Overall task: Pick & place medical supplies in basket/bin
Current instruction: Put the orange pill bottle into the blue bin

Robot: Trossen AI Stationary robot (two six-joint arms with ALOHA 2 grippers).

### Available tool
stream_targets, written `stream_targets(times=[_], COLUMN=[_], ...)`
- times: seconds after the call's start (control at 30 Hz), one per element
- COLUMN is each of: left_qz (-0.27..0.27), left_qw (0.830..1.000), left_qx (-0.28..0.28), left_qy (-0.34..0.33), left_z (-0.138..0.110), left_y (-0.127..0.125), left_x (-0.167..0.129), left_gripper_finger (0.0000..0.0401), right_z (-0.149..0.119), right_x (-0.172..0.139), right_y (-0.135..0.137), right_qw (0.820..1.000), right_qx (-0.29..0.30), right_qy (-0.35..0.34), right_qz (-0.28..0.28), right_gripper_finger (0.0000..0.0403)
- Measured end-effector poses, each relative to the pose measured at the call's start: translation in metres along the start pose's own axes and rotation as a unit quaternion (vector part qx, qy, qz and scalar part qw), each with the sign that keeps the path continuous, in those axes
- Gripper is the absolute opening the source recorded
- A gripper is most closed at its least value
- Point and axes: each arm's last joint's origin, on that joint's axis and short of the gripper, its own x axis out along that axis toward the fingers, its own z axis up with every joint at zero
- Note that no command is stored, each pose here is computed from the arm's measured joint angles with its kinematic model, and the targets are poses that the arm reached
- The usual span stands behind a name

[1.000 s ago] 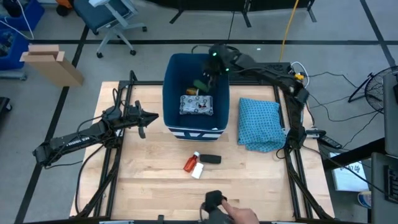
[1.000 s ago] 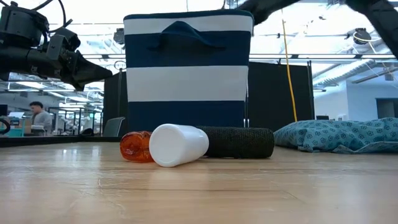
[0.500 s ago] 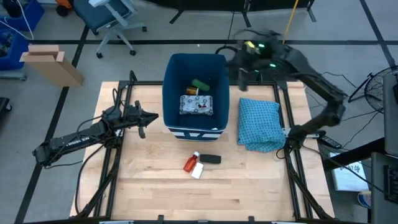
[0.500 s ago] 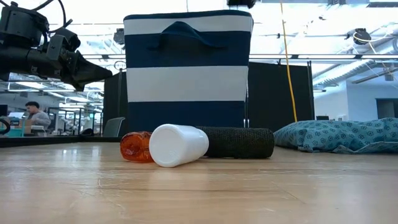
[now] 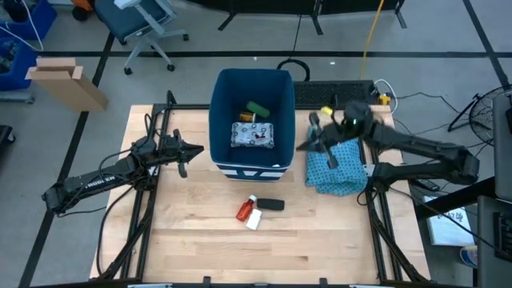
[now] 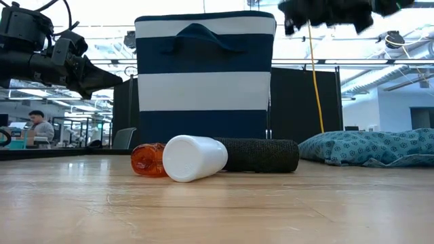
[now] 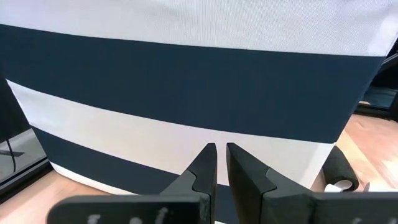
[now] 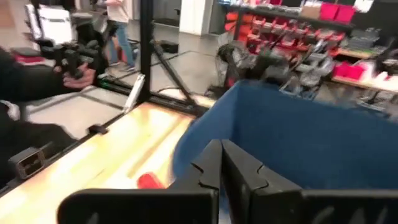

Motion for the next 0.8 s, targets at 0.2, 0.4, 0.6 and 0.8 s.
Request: stream_targets(times=[0.2,0.4,0.6,0.8], left_qz=[0.0,0.0,0.0,0.0], left_qw=[1.0,1.0,1.0,1.0], left_qx=[-0.014,-0.017,-0.021,0.002], left_qy=[0.0,0.0,0.0,0.0], left_z=[0.0,0.0,0.0,0.0], left_y=[0.0,0.0,0.0,0.0], left_x=[0.0,0.0,0.0,0.0], left_gripper_finger=[0.0035,0.0035,0.0035,0.0035], right_z=[-0.061,-0.091,-0.112,-0.126], right_x=[-0.002,-0.008,-0.014,-0.018], right_y=[0.015,0.023,0.035,0.04], right_qw=[1.0,0.998,0.997,0.996], right_qx=[0.03,0.049,0.042,0.048], right_qy=[-0.007,-0.006,-0.019,-0.005], right_qz=[-0.004,-0.028,-0.059,-0.071], right_gripper_finger=[0.0001,0.0001,0.0,0.0])
